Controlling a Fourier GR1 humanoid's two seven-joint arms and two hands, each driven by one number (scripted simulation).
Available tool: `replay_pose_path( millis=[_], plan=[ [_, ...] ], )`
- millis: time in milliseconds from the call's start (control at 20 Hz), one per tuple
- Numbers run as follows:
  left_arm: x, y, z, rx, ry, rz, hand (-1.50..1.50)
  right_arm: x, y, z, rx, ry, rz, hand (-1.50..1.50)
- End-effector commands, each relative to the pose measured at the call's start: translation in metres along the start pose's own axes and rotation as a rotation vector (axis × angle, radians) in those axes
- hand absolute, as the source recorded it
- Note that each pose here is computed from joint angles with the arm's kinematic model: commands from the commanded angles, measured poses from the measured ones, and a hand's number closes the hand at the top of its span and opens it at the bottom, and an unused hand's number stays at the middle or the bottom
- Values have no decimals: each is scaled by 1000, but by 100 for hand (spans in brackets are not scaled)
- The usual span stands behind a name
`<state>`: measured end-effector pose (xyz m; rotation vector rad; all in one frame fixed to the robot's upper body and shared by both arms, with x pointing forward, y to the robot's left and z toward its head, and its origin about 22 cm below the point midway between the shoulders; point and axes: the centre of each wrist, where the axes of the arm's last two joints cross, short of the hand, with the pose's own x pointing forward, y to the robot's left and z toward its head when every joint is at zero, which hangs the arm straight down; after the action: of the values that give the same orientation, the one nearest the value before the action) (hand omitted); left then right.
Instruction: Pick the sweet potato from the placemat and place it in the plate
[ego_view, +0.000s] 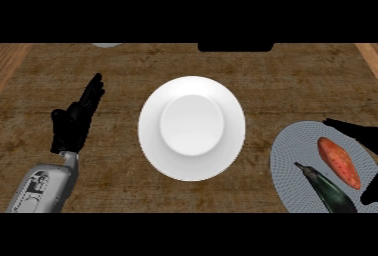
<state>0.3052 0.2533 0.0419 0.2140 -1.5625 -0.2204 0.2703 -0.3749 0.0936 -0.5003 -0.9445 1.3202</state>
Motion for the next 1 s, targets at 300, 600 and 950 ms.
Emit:
replay_pose_path(
  millis=[300,600,950],
  plan=[
    [-13,1,-4,-10,11,3,0,-13,17,-23,42,40,12,-150],
    [14,-8,-3,-8,-6,3,0,-31,34,-46,-21,-22,33,150],
    [-9,-7,9,-6,5,-16,0,-44,20,-43,-89,-18,47,150]
  ],
)
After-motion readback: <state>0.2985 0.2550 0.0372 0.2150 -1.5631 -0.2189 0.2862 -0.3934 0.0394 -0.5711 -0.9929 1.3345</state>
